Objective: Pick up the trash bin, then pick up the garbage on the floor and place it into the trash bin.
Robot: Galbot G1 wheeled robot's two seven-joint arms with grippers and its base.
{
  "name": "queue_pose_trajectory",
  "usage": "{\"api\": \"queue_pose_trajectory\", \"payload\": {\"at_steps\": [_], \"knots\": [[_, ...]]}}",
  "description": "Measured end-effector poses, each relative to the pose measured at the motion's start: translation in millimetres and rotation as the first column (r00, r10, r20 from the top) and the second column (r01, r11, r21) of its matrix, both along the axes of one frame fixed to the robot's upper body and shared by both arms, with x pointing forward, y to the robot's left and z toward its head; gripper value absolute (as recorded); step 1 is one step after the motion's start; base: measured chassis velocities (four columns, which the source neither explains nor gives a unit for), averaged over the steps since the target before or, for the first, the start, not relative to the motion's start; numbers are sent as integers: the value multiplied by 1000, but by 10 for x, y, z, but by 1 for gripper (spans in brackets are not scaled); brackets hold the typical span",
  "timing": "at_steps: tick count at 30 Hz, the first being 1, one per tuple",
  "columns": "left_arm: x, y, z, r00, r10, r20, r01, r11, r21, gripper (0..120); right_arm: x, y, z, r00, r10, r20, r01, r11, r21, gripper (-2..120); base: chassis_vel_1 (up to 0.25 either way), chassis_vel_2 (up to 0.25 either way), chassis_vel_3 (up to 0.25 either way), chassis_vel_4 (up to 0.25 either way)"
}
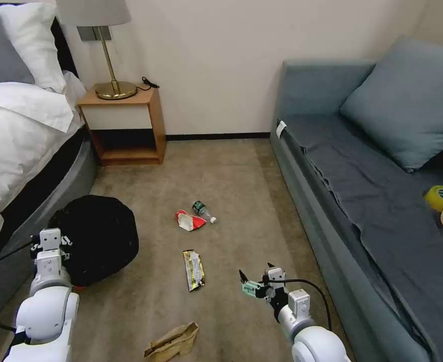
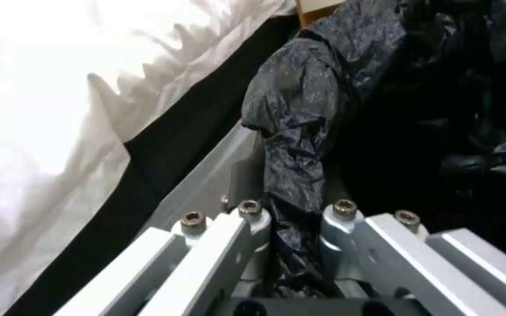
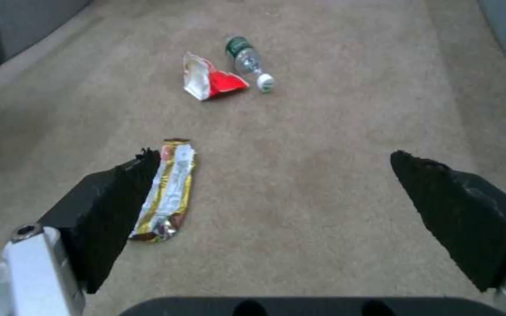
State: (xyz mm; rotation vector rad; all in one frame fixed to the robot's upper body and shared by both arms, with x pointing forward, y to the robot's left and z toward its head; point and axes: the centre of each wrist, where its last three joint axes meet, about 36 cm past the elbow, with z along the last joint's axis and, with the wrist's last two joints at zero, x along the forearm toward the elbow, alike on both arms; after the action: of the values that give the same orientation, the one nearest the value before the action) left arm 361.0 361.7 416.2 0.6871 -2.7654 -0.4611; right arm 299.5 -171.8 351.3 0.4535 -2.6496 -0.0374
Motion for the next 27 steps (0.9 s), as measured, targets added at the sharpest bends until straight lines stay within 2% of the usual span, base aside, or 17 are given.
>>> {"api": "queue_pose_trajectory", "payload": {"at_steps": [5, 15, 18, 20, 24, 27], "knots": [[10, -4, 22, 1000, -5, 6, 5, 1000, 3, 4, 110, 54, -16, 998, 54, -18, -54, 998, -9, 100, 0, 0, 0, 0], [74, 117, 8, 1000, -18, 2, 18, 999, 28, 4, 392, 122, -168, 978, 204, -48, -206, 977, -53, 100, 0, 0, 0, 0], [124, 210, -75, 999, -30, -12, 31, 999, 35, 4, 716, 145, -192, 948, 316, -46, -319, 943, -95, 100, 0, 0, 0, 0], [132, 226, -97, 999, -35, -14, 35, 999, 36, 4, 769, 147, -198, 942, 333, -48, -336, 936, -104, 100, 0, 0, 0, 0], [196, 374, -241, 998, -46, -44, 48, 998, 44, 4, 1030, 243, -335, 870, 481, -105, -492, 857, -151, 100, 0, 0, 0, 0], [202, 410, -250, 997, -49, -52, 51, 998, 46, 4, 1083, 274, -377, 844, 521, -127, -536, 830, -153, 100, 0, 0, 0, 0]]}}
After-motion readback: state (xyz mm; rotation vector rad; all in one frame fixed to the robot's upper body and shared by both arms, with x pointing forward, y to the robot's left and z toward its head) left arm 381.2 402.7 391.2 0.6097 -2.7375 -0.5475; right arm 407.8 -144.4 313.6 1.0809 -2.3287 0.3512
